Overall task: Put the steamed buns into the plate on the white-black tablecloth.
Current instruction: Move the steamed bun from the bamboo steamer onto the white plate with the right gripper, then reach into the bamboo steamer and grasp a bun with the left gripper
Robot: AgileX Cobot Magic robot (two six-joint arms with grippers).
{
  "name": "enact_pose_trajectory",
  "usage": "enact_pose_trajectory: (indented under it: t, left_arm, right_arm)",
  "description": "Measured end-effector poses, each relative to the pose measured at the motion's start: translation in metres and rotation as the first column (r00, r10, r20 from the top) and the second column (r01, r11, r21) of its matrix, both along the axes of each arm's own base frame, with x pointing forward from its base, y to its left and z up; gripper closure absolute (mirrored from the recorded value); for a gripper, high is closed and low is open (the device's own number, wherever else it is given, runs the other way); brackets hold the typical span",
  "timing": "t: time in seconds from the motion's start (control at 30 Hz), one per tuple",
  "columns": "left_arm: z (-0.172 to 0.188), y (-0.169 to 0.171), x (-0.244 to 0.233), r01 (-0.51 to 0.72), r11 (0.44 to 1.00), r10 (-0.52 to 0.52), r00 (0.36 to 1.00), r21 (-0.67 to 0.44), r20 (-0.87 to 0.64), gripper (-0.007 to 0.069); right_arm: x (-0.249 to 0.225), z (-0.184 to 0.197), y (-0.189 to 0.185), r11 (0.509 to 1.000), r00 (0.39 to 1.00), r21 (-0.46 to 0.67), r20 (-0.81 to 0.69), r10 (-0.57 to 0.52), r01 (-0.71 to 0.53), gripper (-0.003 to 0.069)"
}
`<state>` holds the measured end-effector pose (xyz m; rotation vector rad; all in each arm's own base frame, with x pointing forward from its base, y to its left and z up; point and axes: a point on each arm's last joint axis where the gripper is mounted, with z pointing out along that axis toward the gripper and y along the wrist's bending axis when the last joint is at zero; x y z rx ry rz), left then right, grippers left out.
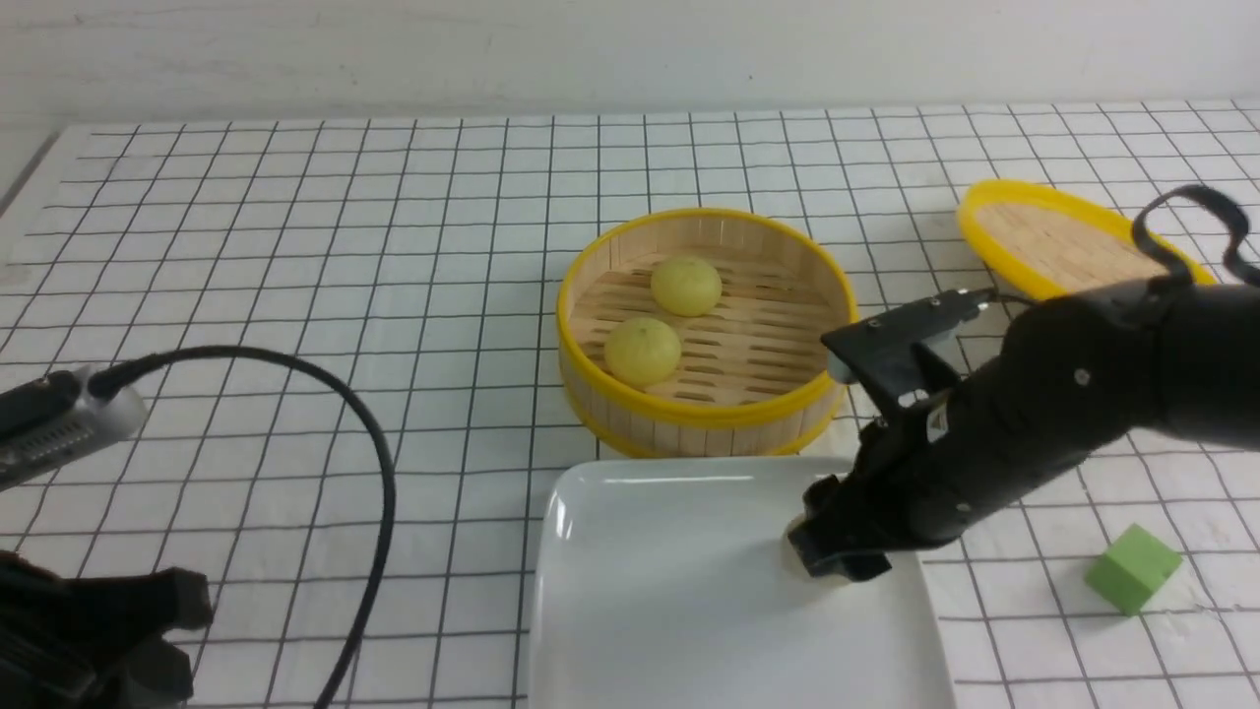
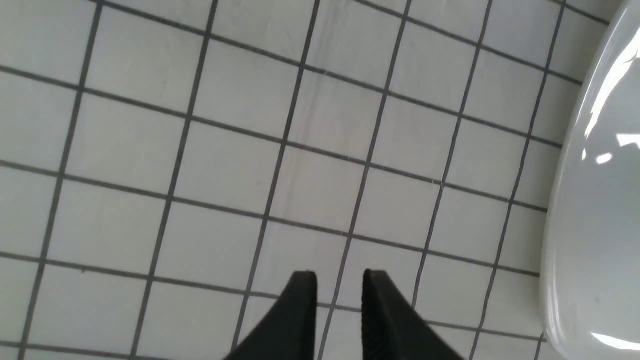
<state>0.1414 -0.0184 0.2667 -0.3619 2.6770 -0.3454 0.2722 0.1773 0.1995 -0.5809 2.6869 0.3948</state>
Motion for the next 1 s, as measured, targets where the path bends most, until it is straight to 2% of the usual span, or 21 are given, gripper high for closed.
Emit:
enact_pose_trajectory:
  t: [0.07, 0.13, 0.17, 0.23, 0.27, 0.3, 0.37, 0.47, 0.53, 0.57, 0.63, 0.67, 0.73, 0.83, 1.0]
  left_arm:
    - [0.010, 0.000, 0.004, -0.001, 1.000, 0.001, 0.999, -0.005, 0.032, 0.0380]
    - [0.021, -0.001, 0.012, 0.013, 1.000, -0.012, 0.998, -0.008, 0.067, 0.0340]
    - [0.024, -0.001, 0.013, 0.016, 1.000, -0.016, 0.997, -0.008, 0.074, 0.0335]
    - [0.036, -0.004, 0.027, 0.066, 0.998, -0.066, 0.991, 0.001, 0.120, 0.0330]
    - [0.038, -0.004, 0.028, 0.075, 0.997, -0.075, 0.990, 0.003, 0.123, 0.0332]
    - [0.044, -0.007, 0.040, 0.109, 0.994, -0.106, 0.985, -0.013, 0.133, 0.0372]
    - [0.044, -0.013, 0.058, 0.164, 0.985, -0.158, 0.981, -0.049, 0.109, 0.0461]
    - [0.040, -0.026, 0.081, 0.263, 0.962, -0.257, 0.963, -0.077, 0.080, 0.0589]
    - [0.036, -0.042, 0.098, 0.327, 0.940, -0.321, 0.945, -0.096, 0.067, 0.0617]
    - [0.035, -0.045, 0.102, 0.339, 0.936, -0.334, 0.940, -0.096, 0.064, 0.0619]
    - [0.032, -0.078, 0.131, 0.427, 0.901, -0.421, 0.903, -0.082, 0.083, 0.0614]
    - [0.032, -0.080, 0.133, 0.432, 0.898, -0.426, 0.901, -0.081, 0.086, 0.0612]
    - [0.031, -0.108, 0.157, 0.481, 0.875, -0.473, 0.872, -0.045, 0.128, 0.0574]
    - [0.023, -0.146, 0.184, 0.525, 0.851, -0.518, 0.837, 0.009, 0.177, 0.0473]
    - [0.005, -0.188, 0.222, 0.565, 0.820, -0.570, 0.793, 0.091, 0.217, 0.0256]
  right_arm:
    - [-0.002, 0.031, -0.010, 1.000, 1.000, 0.011, -0.010, -0.001, 0.001, 0.0174]
    - [-0.008, 0.065, -0.024, 1.000, 1.000, 0.014, 0.007, -0.001, 0.001, 0.0235]
    - [-0.009, 0.068, -0.025, 1.000, 1.000, 0.019, 0.017, -0.005, 0.005, 0.0244]
    - [-0.026, 0.100, -0.049, 1.000, 0.999, -0.003, 0.045, -0.012, 0.013, 0.0389]
    - [-0.029, 0.104, -0.053, 1.000, 0.999, -0.008, 0.049, -0.014, 0.015, 0.0417]
    - [-0.044, 0.118, -0.070, 0.999, 0.998, -0.035, 0.064, -0.027, 0.029, 0.0534]
    - [-0.067, 0.129, -0.091, 0.997, 0.995, -0.056, 0.077, -0.055, 0.060, 0.0650]
    - [-0.094, 0.131, -0.111, 0.992, 0.992, -0.069, 0.083, -0.095, 0.101, 0.0673]
    - [-0.110, 0.123, -0.120, 0.990, 0.990, -0.071, 0.080, -0.117, 0.122, 0.0673]
    - [-0.110, 0.121, -0.120, 0.990, 0.991, -0.073, 0.073, -0.116, 0.122, 0.0673]
    - [-0.127, 0.107, -0.127, 0.988, 0.988, -0.071, 0.078, -0.130, 0.135, 0.0673]
    - [-0.128, 0.105, -0.127, 0.988, 0.989, -0.073, 0.074, -0.130, 0.135, 0.0673]
    - [-0.134, 0.095, -0.129, 0.988, 0.987, -0.067, 0.090, -0.135, 0.141, 0.0671]
    - [-0.135, 0.087, -0.130, 0.987, 0.984, -0.060, 0.103, -0.142, 0.148, 0.0671]
    - [-0.131, 0.084, -0.129, 0.986, 0.976, -0.037, 0.157, -0.154, 0.162, 0.0666]
